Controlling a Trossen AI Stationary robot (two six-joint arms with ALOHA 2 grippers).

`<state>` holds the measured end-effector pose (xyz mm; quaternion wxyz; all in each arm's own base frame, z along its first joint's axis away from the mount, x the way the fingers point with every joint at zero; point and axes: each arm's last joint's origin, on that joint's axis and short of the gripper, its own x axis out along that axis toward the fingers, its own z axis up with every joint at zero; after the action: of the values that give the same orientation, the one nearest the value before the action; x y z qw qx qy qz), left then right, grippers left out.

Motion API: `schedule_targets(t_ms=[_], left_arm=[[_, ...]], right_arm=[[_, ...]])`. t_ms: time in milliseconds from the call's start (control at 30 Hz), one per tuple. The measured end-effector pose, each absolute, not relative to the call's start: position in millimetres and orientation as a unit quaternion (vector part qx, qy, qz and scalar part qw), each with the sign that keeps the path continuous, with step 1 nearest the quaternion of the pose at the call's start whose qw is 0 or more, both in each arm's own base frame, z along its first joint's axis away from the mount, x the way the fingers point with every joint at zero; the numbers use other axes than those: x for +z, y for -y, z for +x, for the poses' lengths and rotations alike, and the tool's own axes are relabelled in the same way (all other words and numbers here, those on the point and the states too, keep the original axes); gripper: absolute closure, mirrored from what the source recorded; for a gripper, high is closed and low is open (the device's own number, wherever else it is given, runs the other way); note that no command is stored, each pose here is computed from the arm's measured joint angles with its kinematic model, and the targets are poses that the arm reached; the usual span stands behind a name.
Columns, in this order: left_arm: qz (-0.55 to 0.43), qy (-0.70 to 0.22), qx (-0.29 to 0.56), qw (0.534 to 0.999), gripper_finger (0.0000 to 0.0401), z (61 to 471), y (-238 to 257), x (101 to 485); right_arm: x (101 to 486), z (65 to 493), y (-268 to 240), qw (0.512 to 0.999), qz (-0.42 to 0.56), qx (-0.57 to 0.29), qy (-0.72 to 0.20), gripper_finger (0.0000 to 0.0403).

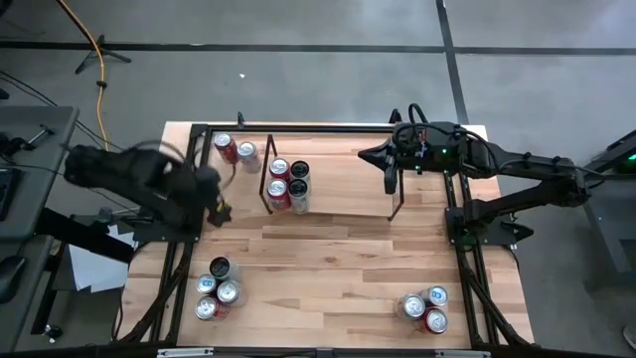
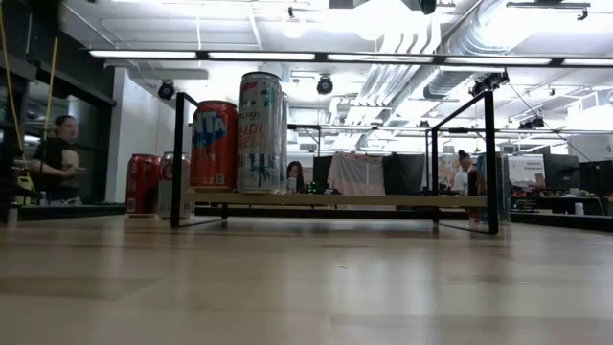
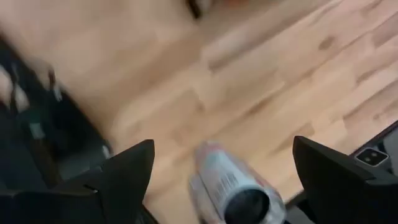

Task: Place canned beverage on shelf
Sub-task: Put the white-pink soda can on the shelf aligned with the other white-pink soda cans

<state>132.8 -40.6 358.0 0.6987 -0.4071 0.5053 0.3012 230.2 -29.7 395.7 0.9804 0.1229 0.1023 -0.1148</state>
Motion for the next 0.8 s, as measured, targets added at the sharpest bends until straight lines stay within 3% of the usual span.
schedule_targets(t_ms=[167, 400, 800], left_arm=[[-0.462, -0.505, 0.307, 0.661, 0.0064, 140.9, 84.4, 348.3], [-0.417, -0.579, 0.321, 0.623, 0.0064, 161.8, 131.5, 319.8], [-0.377, -0.59, 0.343, 0.627, 0.0064, 178.6, 148.5, 302.2]], right_arm=[[395.3, 230.1, 29.8, 0.982, 0.106, -0.114, -0.106, 0.0402], [395.0, 229.7, 31.3, 0.98, 0.097, -0.14, -0.106, 0.0402], [393.3, 229.1, 31.5, 0.978, 0.096, -0.145, -0.115, 0.0402]])
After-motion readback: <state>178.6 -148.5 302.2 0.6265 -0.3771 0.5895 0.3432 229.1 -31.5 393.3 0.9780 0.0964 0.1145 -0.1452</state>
